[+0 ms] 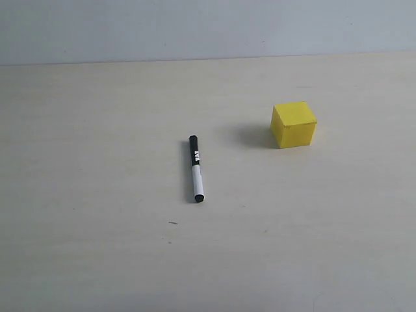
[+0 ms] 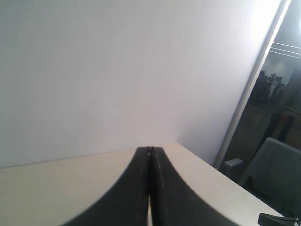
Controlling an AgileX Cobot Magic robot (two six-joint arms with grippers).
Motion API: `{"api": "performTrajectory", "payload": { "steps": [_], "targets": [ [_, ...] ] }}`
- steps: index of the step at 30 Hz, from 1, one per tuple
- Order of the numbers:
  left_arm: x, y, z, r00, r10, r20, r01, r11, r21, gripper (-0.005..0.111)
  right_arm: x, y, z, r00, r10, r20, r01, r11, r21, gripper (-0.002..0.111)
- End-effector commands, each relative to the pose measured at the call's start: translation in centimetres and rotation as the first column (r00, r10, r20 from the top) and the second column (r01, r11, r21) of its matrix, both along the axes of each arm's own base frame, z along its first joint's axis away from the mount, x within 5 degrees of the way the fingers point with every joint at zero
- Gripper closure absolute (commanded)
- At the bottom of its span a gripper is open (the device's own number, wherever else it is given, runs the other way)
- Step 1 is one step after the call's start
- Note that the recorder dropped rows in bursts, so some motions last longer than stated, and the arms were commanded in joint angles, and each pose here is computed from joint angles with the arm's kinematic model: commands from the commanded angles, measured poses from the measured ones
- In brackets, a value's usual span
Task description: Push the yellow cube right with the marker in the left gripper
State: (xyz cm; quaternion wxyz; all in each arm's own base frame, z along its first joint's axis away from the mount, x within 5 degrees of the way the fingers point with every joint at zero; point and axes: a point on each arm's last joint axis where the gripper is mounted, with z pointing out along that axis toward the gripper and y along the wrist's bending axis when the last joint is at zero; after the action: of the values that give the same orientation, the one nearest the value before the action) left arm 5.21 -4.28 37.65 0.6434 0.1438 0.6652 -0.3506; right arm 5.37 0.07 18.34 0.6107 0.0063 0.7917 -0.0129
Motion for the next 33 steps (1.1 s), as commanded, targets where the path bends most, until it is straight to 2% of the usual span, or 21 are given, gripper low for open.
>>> {"api": "performTrajectory", "payload": {
  "steps": [1, 6, 15, 22, 26, 33],
  "targets": [
    [0.0, 0.0, -0.2, 1.000, -0.004, -0.004, 0.004, 1.000, 0.005, 0.107, 0.0, 0.0, -0.1, 1.000, 0.001, 0.002, -0.001, 1.000, -0.002, 0.108],
    [-0.8, 1.1, 0.1, 0.999, 0.043, 0.028, -0.042, 0.999, -0.028, 0.107, 0.0, 0.0, -0.1, 1.000, 0.001, 0.002, -0.001, 1.000, -0.002, 0.108],
    [-2.2, 3.3, 0.3, 0.966, 0.250, 0.073, -0.243, 0.966, -0.087, 0.107, 0.0, 0.0, -0.1, 1.000, 0.001, 0.002, -0.001, 1.000, -0.002, 0.108],
    [-3.7, 4.7, -1.0, 0.896, 0.444, 0.000, -0.444, 0.895, -0.040, 0.107, 0.0, 0.0, -0.1, 1.000, 0.001, 0.002, -0.001, 1.000, -0.002, 0.108],
    [-4.4, 5.2, -1.4, 0.852, 0.523, -0.003, -0.523, 0.852, -0.021, 0.107, 0.0, 0.0, -0.1, 1.000, 0.001, 0.002, -0.001, 1.000, -0.002, 0.108],
    [-6.5, 5.7, -1.5, 0.792, 0.608, 0.055, -0.604, 0.793, -0.079, 0.107, 0.0, 0.0, -0.1, 1.000, 0.001, 0.002, -0.001, 1.000, -0.002, 0.108]
  ]
}}
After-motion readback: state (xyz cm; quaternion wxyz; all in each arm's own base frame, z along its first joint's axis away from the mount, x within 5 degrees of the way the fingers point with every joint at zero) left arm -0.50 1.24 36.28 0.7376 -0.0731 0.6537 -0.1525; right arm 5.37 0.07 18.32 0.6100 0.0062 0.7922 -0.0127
